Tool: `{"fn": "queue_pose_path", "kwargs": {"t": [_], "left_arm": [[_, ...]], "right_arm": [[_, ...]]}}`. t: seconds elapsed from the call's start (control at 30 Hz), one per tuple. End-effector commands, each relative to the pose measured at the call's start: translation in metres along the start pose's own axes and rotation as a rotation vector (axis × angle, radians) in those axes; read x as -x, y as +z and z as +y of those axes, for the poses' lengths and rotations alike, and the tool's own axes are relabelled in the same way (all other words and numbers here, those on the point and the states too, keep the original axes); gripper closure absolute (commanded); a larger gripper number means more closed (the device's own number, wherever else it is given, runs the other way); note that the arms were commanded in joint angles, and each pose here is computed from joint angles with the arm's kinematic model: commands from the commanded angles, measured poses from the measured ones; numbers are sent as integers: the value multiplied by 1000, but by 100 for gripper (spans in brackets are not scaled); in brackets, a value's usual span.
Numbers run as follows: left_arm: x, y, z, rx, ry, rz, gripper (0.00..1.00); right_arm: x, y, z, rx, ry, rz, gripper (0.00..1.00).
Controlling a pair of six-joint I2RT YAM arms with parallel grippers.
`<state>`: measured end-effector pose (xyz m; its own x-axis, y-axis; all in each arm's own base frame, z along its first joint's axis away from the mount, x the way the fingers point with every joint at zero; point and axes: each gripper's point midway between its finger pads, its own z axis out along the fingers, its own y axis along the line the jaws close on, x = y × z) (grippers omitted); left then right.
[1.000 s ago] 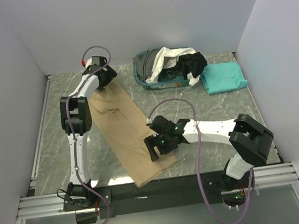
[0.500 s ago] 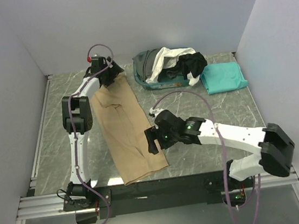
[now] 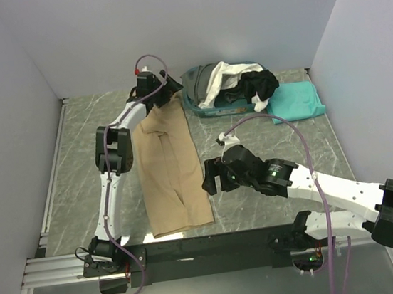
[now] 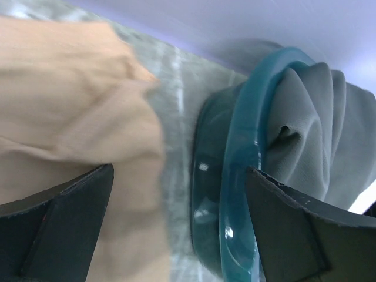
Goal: Fold and stack the t-shirts
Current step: Fold the tshirt
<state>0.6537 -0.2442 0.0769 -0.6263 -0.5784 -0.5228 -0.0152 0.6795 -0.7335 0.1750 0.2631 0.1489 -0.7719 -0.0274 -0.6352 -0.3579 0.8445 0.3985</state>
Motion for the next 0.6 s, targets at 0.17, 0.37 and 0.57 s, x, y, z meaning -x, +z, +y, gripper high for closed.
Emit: {"fn": "queue_pose_path", "kwargs": {"t": [0.17,0.37,0.57], "left_arm": [[80,-54,-81,-9,97,-212,1],[116,-146,-111,61,136,-285,1],[46,-229,-66,231,40,-184,1]], "right_arm": [[13,-2,-3,-15,-19,-59,11],[15,1,6,21,-68,-50,10],[7,13,11,62,-117,-20,10]]}}
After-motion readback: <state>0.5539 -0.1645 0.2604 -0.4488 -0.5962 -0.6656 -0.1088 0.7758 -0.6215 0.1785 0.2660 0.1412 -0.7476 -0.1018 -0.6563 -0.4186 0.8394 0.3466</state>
